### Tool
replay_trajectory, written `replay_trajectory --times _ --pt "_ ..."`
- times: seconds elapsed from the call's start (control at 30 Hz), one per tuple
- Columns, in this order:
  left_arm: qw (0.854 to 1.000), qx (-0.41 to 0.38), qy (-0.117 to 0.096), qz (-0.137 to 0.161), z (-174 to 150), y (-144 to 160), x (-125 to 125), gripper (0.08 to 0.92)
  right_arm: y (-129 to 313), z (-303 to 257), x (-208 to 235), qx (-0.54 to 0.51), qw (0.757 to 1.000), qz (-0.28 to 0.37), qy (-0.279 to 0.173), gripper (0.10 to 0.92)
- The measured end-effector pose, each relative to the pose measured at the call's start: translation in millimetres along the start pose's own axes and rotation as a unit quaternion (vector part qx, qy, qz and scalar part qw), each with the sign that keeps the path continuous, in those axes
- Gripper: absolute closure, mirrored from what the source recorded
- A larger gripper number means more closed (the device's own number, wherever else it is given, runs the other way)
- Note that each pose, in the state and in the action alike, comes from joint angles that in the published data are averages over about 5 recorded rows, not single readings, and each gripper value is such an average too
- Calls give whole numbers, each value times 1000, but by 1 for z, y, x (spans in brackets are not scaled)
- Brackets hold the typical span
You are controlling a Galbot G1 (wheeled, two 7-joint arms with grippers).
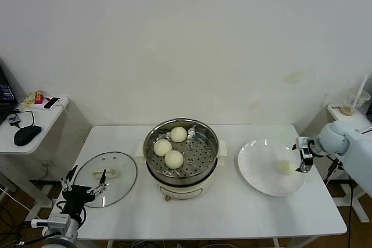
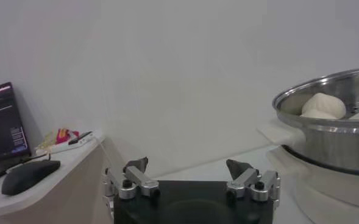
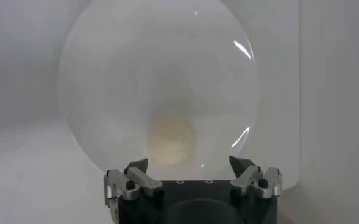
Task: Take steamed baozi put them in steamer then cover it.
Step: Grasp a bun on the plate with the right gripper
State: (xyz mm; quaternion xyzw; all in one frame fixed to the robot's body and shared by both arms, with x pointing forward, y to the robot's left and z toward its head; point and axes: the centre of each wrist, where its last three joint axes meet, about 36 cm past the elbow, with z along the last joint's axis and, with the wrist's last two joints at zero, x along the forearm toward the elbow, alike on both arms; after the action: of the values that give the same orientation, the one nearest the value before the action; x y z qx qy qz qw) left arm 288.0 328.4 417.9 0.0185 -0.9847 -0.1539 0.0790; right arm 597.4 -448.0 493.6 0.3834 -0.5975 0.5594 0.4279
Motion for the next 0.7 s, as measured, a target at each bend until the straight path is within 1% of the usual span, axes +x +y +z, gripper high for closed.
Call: replay_trajectory --times 0.37,0.57,0.7 --pt "1000 3 1 -3 1 -1 1 177 -3 -8 -31 -5 1000 -19 12 208" --pt "1000 3 1 -3 0 -1 2 177 -3 -11 -43 -8 999 -29 17 253" --pt "1000 3 0 -3 -1 -1 3 177 -3 -12 -49 -11 999 -33 18 316"
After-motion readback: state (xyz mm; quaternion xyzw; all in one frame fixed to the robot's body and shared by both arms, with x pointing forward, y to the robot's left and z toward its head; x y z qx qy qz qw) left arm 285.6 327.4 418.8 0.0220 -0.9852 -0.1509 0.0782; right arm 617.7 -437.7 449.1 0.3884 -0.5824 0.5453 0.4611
